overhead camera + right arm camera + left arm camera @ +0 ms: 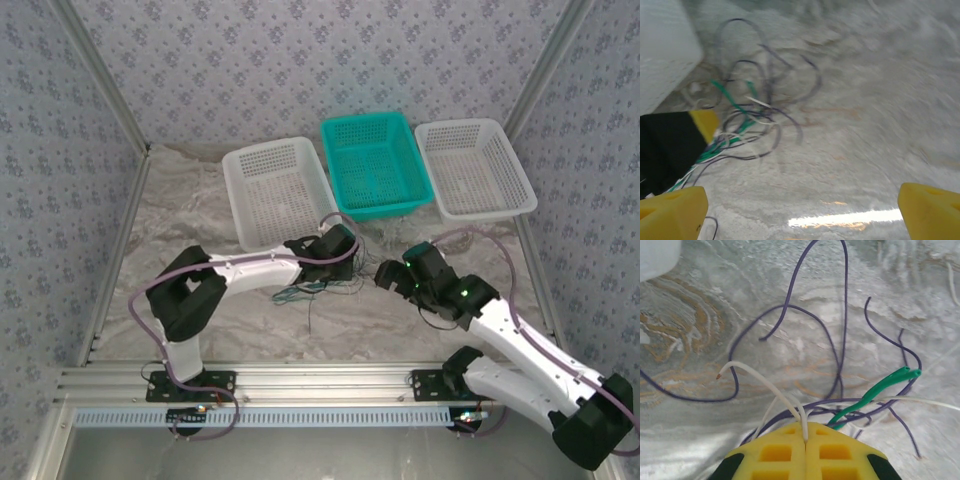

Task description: Untangle the cables

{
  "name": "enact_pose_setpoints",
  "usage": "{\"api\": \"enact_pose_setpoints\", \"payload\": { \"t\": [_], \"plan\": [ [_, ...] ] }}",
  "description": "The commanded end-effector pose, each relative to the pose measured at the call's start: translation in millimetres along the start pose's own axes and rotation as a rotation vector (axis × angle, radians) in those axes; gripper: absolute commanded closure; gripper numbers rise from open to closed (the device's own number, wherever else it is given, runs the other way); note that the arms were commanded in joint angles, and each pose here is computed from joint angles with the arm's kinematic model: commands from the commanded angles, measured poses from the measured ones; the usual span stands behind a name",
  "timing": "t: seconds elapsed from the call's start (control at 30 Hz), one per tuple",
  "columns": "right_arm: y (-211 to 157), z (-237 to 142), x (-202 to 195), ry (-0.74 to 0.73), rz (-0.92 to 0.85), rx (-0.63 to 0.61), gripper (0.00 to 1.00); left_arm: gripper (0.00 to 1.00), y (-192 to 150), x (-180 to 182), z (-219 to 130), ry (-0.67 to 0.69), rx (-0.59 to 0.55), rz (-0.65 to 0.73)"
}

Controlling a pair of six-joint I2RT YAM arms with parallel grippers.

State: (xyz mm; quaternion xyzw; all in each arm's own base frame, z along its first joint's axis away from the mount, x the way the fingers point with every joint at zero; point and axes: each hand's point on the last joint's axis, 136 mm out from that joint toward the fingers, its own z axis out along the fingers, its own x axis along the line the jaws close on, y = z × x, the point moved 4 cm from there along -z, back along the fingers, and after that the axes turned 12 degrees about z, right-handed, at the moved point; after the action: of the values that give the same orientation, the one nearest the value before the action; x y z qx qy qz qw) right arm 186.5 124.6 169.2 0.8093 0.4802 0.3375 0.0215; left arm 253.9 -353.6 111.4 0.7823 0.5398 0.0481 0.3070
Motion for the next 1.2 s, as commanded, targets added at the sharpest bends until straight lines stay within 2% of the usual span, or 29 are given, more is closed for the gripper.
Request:
{"api": "enact_pose_setpoints", "payload": {
  "t": [0.0, 0.03, 0.17, 0.27, 0.33, 0.43, 0.57, 0.67, 0.8, 1.03, 1.1, 1.13, 1.17],
  "plan": [
    [8, -12, 25, 0.190, -0.263, -0.133, 0.00, 1.00, 32, -32, -56, -0.189, -0.108, 0.005],
    [8, -14, 28, 0.236, -0.342, -0.171, 0.02, 1.00, 37, -37, -67, -0.222, -0.127, 0.001],
    [8, -24, 35, 0.438, -0.475, -0.324, 0.02, 1.00, 52, -53, -100, -0.315, -0.155, 0.013],
    [5, -31, 40, 0.587, -0.525, -0.419, 0.12, 1.00, 58, -60, -116, -0.360, -0.164, 0.019],
    [6, -31, 39, 0.632, -0.474, -0.429, 0.12, 1.00, 63, -65, -125, -0.396, -0.179, 0.023],
    [5, -23, 37, 0.655, -0.430, -0.413, 0.00, 1.00, 71, -77, -142, -0.478, -0.207, 0.038],
    [7, -18, 44, 0.705, -0.424, -0.426, 0.02, 1.00, 81, -97, -161, -0.609, -0.238, 0.069],
    [14, -19, 49, 0.735, -0.418, -0.447, 0.17, 1.00, 84, -108, -172, -0.688, -0.235, 0.095],
    [22, -19, 55, 0.759, -0.426, -0.441, 0.42, 1.00, 85, -114, -184, -0.743, -0.241, 0.126],
    [28, -21, 53, 0.770, -0.417, -0.423, 0.71, 1.00, 85, -98, -196, -0.680, -0.276, 0.156],
    [28, -22, 54, 0.771, -0.432, -0.417, 0.85, 1.00, 87, -92, -198, -0.666, -0.286, 0.152],
    [29, -22, 53, 0.761, -0.432, -0.418, 1.00, 1.00, 88, -89, -199, -0.658, -0.288, 0.148],
    [31, -22, 52, 0.742, -0.422, -0.424, 1.00, 1.00, 88, -86, -199, -0.652, -0.292, 0.148]
  ]
}}
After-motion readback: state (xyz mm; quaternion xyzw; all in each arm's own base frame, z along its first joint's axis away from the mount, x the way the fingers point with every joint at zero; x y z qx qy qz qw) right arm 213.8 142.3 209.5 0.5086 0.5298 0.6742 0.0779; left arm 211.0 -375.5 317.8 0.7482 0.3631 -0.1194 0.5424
